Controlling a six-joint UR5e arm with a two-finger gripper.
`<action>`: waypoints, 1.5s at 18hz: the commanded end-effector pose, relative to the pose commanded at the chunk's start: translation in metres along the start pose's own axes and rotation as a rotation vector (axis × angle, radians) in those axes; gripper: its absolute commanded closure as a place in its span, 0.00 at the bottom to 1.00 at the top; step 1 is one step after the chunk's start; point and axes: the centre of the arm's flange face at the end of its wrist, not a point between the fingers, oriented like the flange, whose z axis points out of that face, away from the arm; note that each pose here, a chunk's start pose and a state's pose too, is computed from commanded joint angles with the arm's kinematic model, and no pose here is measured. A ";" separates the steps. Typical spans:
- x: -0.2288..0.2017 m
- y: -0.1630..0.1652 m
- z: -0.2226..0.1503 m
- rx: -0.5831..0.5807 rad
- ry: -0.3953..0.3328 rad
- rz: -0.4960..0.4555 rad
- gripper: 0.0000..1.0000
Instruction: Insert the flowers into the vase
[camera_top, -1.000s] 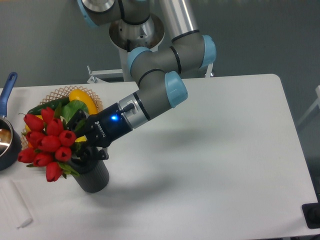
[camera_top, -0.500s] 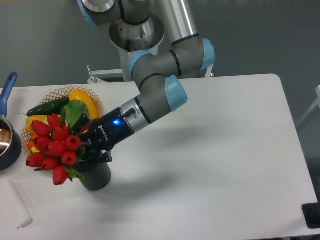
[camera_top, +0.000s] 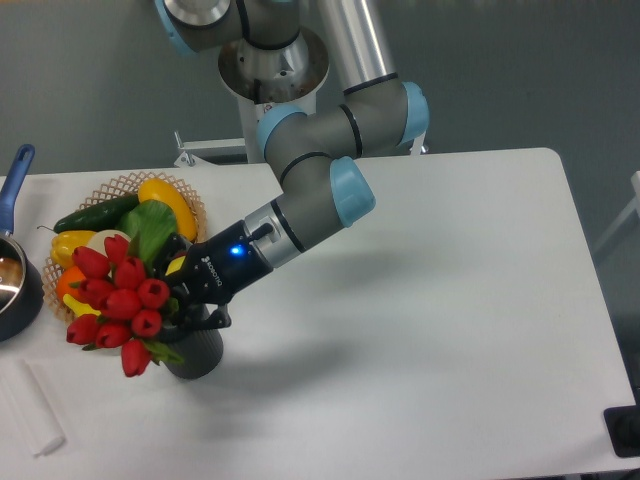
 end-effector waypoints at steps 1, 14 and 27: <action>0.000 0.000 -0.001 0.000 -0.001 0.001 0.41; 0.010 -0.011 -0.026 -0.141 -0.106 0.089 0.00; 0.006 -0.083 -0.090 -0.590 -0.449 0.281 0.00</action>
